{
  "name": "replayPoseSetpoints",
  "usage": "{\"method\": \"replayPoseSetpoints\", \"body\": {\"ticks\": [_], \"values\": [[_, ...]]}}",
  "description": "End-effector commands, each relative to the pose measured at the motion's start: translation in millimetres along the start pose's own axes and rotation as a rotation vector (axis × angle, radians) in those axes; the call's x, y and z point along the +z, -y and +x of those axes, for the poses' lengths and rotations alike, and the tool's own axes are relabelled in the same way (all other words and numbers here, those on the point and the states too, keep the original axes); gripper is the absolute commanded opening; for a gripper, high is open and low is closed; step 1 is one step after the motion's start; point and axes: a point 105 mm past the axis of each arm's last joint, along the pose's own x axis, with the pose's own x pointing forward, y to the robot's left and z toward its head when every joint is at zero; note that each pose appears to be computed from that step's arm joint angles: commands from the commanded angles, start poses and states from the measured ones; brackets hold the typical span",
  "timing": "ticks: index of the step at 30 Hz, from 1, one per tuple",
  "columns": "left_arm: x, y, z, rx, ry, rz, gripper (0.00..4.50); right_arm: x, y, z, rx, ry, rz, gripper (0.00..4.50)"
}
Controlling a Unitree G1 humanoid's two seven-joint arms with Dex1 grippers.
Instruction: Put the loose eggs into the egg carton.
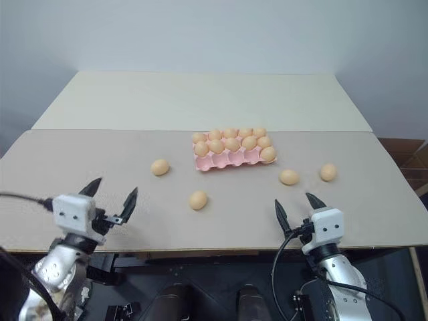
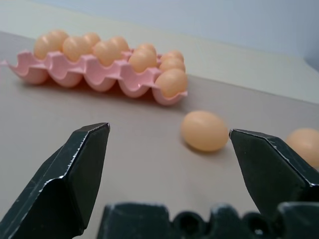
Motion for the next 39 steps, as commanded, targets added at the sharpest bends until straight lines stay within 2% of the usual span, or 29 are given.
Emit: {"method": "replayPoseSetpoints", "body": {"ticks": [1, 8, 14, 33, 39], "values": [[17, 17, 16, -0.179, 0.045, -0.025, 4.45, 22, 8, 1, -0.032, 0.057, 0.01, 4.5], [33, 43, 27, -0.5, 0.05, 0.014, 4.45, 27, 9, 11, -0.036, 0.02, -0.004, 4.5], [37, 52, 25, -0.668, 0.016, 0.039, 4.45, 30, 1, 17, 0.022, -0.05, 0.016, 4.5], [38, 59, 17, -0.697, 0.0, 0.023, 4.45, 41, 12, 28, 0.086, -0.07, 0.008, 4.5], [37, 57, 19, -0.669, -0.001, 0.038, 4.45, 32, 10, 34, 0.158, -0.154, -0.03, 4.5]]}}
